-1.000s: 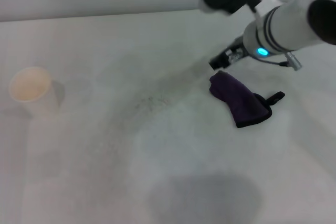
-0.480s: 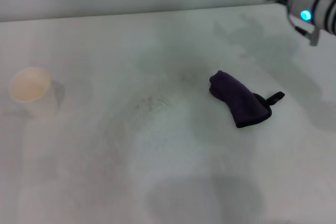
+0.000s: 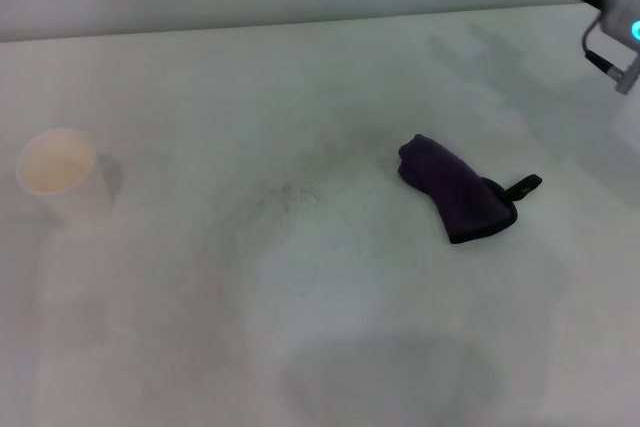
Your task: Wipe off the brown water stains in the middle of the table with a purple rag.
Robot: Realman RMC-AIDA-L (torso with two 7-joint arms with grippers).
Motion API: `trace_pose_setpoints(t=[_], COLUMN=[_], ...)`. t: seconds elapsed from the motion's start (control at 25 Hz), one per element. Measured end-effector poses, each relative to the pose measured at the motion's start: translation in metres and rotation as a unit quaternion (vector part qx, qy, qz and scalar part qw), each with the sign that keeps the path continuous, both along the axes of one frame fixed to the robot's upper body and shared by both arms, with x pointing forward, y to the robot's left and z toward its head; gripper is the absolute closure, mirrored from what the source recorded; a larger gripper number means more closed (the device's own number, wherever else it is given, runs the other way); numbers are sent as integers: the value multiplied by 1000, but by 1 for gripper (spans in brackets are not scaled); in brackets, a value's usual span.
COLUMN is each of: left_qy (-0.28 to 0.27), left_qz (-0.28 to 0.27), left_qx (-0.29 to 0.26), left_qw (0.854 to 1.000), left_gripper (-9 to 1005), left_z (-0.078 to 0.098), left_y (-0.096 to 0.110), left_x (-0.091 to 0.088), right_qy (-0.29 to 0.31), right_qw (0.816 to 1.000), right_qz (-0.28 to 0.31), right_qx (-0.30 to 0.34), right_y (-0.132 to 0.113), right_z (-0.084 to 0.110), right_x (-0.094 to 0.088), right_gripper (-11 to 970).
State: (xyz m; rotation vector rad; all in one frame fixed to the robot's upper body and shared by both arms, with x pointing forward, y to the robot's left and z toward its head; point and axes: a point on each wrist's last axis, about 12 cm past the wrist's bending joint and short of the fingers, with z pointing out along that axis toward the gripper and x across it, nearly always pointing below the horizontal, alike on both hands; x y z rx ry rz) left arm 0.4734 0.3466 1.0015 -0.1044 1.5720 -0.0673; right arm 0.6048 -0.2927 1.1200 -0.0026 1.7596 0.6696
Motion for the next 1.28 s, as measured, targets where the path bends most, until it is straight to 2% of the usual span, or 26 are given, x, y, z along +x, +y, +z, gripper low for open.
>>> trace_pose_setpoints(t=[0.08, 0.16, 0.28, 0.36, 0.48, 0.6, 0.88, 1.28], left_qy=[-1, -2, -3, -2, -1, 0, 18, 17], left_qz=[0, 2, 5, 4, 12, 33, 55, 47], left_qx=[0, 0, 0, 0, -5, -15, -65, -28], left_qw=[1000, 1000, 1000, 1000, 1000, 999, 996, 998], left_gripper=[109, 110, 110, 110, 110, 110, 109, 110], left_z=[0, 1, 1, 1, -1, -2, -4, 0], left_y=[0, 1, 2, 1, 1, 4, 7, 1], left_x=[0, 0, 0, 0, -2, -2, 8, 21], right_qy=[-24, -47, -76, -89, -89, -95, -102, -83], right_qw=[999, 997, 992, 981, 962, 949, 950, 952], right_qz=[-9, -35, -95, -134, -180, -202, -215, -225], right_qx=[44, 52, -28, -104, -185, -222, -204, -189], right_y=[-14, -27, -43, -49, -55, -61, -68, -75], right_z=[-11, -23, -48, -62, -78, -80, -78, -87], right_x=[-3, -7, -17, -24, -32, -36, -41, -53], right_gripper=[93, 93, 94, 93, 94, 99, 102, 102])
